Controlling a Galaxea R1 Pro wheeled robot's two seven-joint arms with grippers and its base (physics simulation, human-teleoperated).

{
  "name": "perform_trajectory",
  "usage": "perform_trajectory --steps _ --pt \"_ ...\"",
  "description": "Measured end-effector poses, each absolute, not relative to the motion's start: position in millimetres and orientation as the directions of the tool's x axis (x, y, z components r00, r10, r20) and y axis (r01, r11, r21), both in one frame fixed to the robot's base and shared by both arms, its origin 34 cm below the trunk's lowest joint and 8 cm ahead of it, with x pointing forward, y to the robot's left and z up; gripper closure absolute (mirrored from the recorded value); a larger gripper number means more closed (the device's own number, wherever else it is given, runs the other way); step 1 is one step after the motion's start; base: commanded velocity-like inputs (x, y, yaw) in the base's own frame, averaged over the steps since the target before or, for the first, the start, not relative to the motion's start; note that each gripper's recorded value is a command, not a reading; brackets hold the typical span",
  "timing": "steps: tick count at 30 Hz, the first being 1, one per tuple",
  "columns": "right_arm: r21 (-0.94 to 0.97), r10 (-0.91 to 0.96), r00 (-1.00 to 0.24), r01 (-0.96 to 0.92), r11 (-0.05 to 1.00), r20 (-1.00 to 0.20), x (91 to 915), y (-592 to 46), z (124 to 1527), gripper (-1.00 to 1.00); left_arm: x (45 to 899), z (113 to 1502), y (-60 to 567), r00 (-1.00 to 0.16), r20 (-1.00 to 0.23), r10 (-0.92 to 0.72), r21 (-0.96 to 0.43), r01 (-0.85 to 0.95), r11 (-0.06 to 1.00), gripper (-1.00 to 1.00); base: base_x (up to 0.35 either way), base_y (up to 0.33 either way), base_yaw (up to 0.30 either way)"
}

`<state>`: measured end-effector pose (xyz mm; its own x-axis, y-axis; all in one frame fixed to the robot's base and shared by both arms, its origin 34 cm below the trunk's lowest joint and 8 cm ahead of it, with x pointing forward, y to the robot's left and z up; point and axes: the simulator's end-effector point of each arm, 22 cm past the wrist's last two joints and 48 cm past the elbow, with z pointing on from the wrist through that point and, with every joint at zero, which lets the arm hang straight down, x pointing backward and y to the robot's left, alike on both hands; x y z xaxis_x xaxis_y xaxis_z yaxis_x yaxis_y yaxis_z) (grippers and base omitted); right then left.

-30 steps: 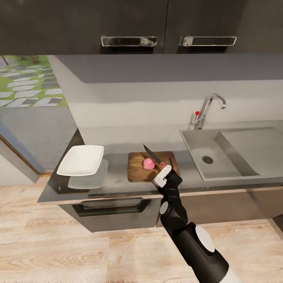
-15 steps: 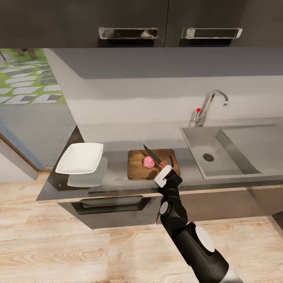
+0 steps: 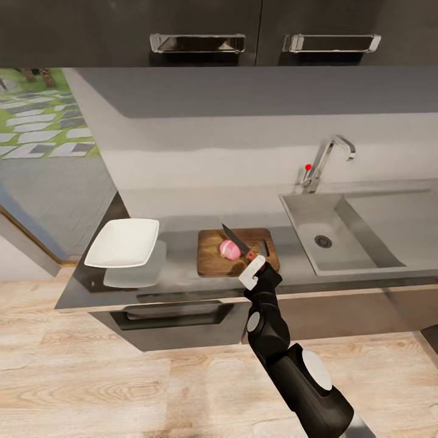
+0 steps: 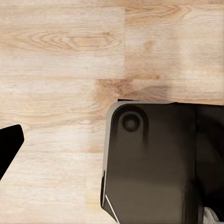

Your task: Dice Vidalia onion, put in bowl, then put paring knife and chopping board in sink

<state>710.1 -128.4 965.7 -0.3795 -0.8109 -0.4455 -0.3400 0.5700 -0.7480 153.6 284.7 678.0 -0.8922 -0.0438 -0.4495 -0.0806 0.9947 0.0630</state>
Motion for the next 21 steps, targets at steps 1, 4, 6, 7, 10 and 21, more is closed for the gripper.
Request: perform_trajectory --steps 1,4,6,7,10,21 --pt "-0.748 -0.811 -0.38 -0.34 0.57 -0.446 710.1 -128.4 965.7 1.0 153.6 678.0 284.7 -0.892 -0.45 -0.044 0.063 -0.081 0.995 -1.0 0.0 0.0 0.0" --pt "-0.748 -0.811 -0.38 -0.34 0.57 -0.445 710.1 -128.6 965.7 1.0 153.7 678.0 284.7 -0.892 -0.45 -0.044 0.063 -0.081 0.995 -1.0 0.0 0.0 0.0" --pt "-0.748 -0.811 -0.38 -0.34 0.57 -0.445 710.1 -128.6 965.7 1.0 153.7 678.0 284.6 -0.892 -0.45 -0.044 0.063 -0.081 0.995 -1.0 0.0 0.0 0.0" --pt "-0.748 -0.811 -0.38 -0.34 0.57 -0.445 710.1 -128.7 965.7 1.0 153.7 678.0 284.7 -0.892 -0.45 -0.044 0.063 -0.08 0.995 -1.0 0.0 0.0 0.0" --pt "-0.748 -0.811 -0.38 -0.34 0.57 -0.445 710.1 -128.7 965.8 1.0 153.7 678.0 284.7 -0.892 -0.45 -0.044 0.063 -0.081 0.995 -1.0 0.0 0.0 0.0" --pt "-0.749 -0.811 -0.38 -0.339 0.57 -0.445 710.2 -128.6 965.9 1.0 153.7 678.0 284.6 -0.892 -0.45 -0.044 0.063 -0.081 0.995 -1.0 0.0 0.0 0.0"
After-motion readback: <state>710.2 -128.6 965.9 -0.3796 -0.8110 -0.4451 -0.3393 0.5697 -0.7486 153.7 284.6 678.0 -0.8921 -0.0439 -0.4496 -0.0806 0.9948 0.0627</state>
